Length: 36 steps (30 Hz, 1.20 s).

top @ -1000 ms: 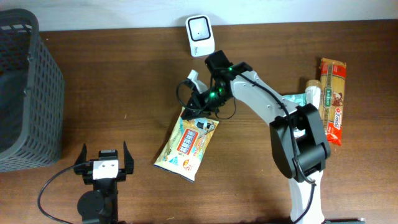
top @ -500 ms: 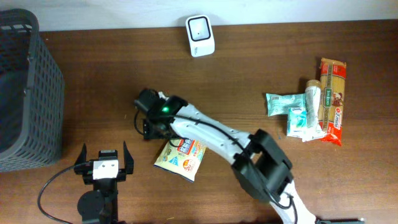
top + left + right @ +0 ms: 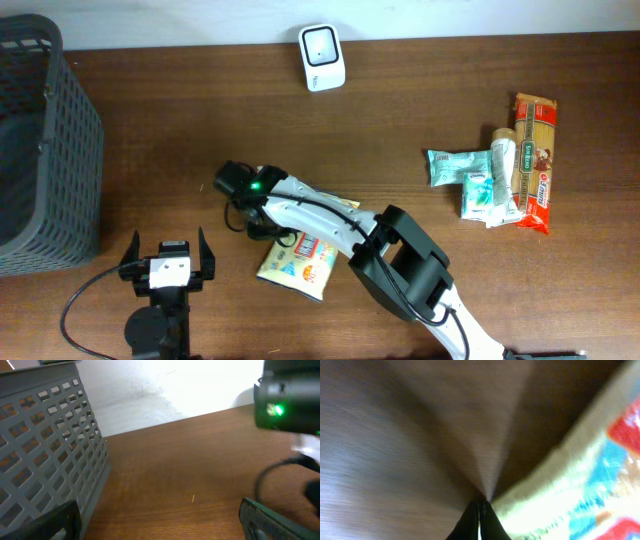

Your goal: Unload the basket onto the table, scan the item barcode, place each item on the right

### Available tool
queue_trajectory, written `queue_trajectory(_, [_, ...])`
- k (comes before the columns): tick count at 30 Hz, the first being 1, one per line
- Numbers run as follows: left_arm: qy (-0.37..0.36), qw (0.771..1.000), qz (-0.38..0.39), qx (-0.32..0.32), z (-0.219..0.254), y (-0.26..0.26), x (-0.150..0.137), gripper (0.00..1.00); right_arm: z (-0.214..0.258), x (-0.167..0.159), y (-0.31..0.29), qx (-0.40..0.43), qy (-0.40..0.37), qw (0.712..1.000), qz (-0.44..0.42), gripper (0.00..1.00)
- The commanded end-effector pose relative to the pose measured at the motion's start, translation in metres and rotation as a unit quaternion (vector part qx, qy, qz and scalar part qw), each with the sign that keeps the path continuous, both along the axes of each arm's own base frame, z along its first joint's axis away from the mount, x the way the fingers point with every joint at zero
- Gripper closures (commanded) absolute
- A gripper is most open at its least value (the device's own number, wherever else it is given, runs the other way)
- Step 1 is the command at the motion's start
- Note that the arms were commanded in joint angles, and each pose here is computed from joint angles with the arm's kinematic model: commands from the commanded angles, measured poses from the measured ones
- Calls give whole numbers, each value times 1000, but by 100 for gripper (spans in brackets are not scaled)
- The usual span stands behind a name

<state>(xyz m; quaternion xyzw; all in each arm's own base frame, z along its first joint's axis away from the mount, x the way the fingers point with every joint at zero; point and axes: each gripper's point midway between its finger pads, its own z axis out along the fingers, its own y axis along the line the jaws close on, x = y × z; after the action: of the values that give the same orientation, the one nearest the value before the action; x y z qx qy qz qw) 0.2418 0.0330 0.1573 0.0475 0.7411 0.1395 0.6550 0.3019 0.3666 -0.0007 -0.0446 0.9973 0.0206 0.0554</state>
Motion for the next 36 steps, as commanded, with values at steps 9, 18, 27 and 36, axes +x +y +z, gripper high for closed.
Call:
queue_trajectory(9, [1,1000,4,8,-1,2,0,1,88,48,-109,12,134,987,83,42])
queue_trajectory(18, [1,1000,4,8,-1,2,0,1,26,-11,-129,52,295,953,38,29])
queue_trajectory(27, [1,1000,4,8,-1,2,0,1,-34,-27,-109,11,256,965,-55,96])
queue_trajectory(36, [1,1000,4,8,-1,2,0,1,156,64,-177,-115,-102,988,-11,96])
